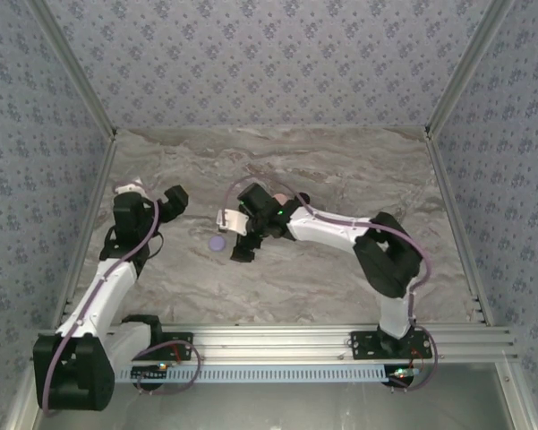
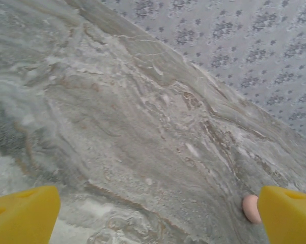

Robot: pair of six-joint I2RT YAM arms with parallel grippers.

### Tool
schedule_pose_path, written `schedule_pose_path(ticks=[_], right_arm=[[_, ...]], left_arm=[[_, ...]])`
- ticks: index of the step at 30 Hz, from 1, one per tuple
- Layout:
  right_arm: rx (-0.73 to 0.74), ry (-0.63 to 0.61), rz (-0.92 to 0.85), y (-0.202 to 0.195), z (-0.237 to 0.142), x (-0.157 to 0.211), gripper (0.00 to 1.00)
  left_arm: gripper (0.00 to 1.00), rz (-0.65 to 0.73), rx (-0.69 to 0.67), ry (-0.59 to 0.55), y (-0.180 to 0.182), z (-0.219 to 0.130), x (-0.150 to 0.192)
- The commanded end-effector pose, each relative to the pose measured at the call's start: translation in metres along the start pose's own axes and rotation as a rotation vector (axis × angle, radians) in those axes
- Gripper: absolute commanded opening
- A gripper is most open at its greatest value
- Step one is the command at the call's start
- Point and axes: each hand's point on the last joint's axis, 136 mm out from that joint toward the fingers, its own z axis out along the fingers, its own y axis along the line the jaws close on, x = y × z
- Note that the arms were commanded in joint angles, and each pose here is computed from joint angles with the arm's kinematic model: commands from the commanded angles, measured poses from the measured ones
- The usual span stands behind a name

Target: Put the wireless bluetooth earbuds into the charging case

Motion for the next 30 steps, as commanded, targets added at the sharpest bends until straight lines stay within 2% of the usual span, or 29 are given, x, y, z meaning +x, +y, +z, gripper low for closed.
schedule_pose_path(ticks=[1, 8, 19, 30], right_arm=[[0.027, -0.018, -0.033, -0.007, 0.023, -0.015, 1.0], [0.013, 0.04, 0.003, -0.01, 0.06, -0.006, 0.93], [-0.045, 0.097, 0.011, -0.001, 0.088, 0.005, 0.85], [-0.055, 0.097, 0.008, -0.002, 0.085, 0.004, 0.57]], left_arm=[[0.99, -0.025, -0.024, -0.007, 0.01, -0.009, 0.001], [0.99, -0.035, -0.043, -0.017, 0.019, -0.016, 0.001], [0.99, -0.036, -0.051, -0.019, 0.02, -0.016, 0.001], [0.99, -0.036, -0.06, -0.021, 0.021, -0.018, -0.001]])
